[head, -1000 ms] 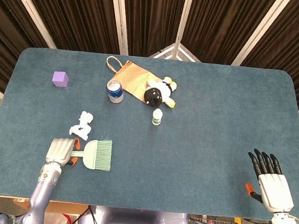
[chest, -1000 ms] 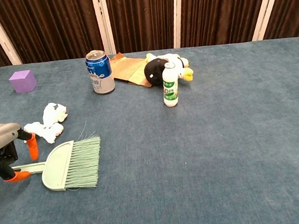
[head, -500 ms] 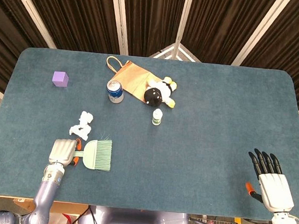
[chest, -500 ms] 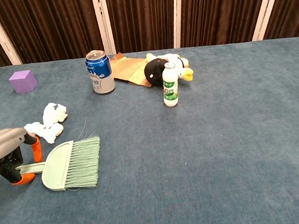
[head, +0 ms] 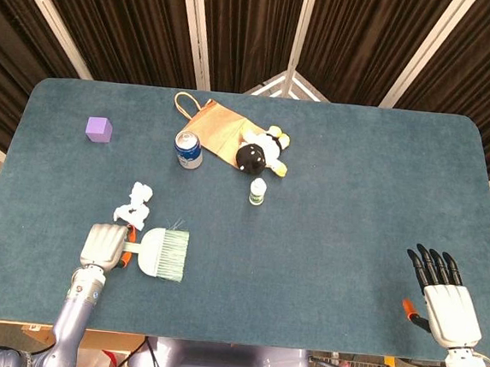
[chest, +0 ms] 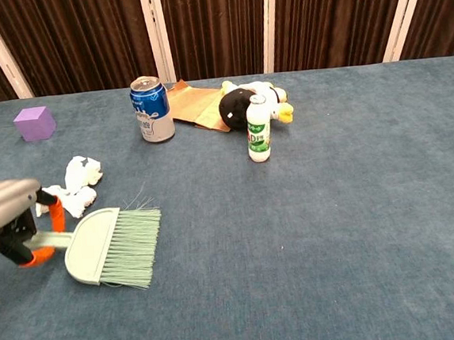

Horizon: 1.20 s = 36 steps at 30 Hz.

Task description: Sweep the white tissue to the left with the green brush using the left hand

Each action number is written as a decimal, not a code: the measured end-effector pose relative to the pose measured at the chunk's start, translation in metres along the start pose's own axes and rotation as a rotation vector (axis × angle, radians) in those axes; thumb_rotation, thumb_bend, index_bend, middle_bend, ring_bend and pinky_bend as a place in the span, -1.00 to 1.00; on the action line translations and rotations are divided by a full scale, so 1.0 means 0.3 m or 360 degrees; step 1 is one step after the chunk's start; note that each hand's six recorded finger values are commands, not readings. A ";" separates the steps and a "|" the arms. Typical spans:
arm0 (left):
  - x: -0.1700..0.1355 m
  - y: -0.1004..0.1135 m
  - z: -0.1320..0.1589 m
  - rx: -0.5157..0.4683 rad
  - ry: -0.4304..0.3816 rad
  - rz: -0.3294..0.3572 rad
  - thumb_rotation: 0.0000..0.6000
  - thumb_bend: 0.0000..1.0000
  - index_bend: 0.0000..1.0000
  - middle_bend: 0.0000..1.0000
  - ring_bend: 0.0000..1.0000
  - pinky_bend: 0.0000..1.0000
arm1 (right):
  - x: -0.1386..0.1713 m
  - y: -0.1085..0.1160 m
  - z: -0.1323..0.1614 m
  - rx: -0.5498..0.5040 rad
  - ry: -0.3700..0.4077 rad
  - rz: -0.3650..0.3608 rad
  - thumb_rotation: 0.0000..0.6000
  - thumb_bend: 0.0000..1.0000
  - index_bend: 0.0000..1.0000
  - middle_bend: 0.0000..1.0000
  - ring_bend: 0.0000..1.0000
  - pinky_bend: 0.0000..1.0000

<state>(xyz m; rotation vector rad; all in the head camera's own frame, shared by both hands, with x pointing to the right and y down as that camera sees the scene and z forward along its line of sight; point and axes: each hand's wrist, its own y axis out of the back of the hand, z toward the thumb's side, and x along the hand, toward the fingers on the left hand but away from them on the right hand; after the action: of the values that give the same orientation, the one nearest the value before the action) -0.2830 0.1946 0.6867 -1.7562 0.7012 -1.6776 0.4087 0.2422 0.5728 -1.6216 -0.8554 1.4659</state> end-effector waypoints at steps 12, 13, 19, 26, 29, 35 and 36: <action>0.026 0.205 0.128 0.0023 -0.0107 0.0176 1.00 0.42 0.56 1.00 1.00 1.00 | 0.004 0.002 -0.002 -0.0019 -0.0016 -0.0001 1.00 -0.36 -1.00 -1.00 -1.00 -1.00; 0.039 0.209 0.138 0.0027 -0.0103 0.0171 1.00 0.42 0.56 1.00 1.00 1.00 | 0.004 0.001 -0.003 -0.0021 -0.0019 -0.0001 1.00 -0.36 -1.00 -1.00 -1.00 -1.00; 0.122 0.209 0.161 0.0098 -0.0054 0.0160 1.00 0.43 0.57 1.00 1.00 1.00 | -0.001 -0.004 -0.013 -0.0033 -0.0037 0.0014 1.00 -0.36 -1.00 -1.00 -1.00 -1.00; 0.192 0.207 0.098 0.0166 0.0051 0.0156 1.00 0.43 0.57 1.00 1.00 1.00 | -0.003 -0.007 -0.010 -0.0029 -0.0032 0.0020 1.00 -0.36 -1.00 -1.00 -1.00 -1.00; 0.195 0.204 0.023 0.0199 0.0113 0.0150 1.00 0.43 0.57 1.00 1.00 1.00 | -0.001 -0.008 -0.007 -0.0026 -0.0029 0.0021 1.00 -0.36 -1.00 -1.00 -1.00 -1.00; 0.180 0.223 -0.210 0.0284 0.0298 0.0162 1.00 0.43 0.57 1.00 1.00 1.00 | 0.002 -0.005 0.000 -0.0016 -0.0022 0.0012 1.00 -0.35 -1.00 -1.00 -1.00 -1.00; 0.175 0.232 -0.248 0.0293 0.0328 0.0169 1.00 0.43 0.57 1.00 1.00 1.00 | 0.003 -0.005 0.001 -0.0014 -0.0021 0.0011 1.00 -0.35 -1.00 -1.00 -1.00 -1.00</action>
<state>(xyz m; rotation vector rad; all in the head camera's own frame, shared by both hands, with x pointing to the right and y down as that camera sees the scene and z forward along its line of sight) -0.3520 0.1040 0.6725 -1.4097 0.6928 -1.8051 0.4086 0.2435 0.5736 -1.6245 -0.8653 1.4810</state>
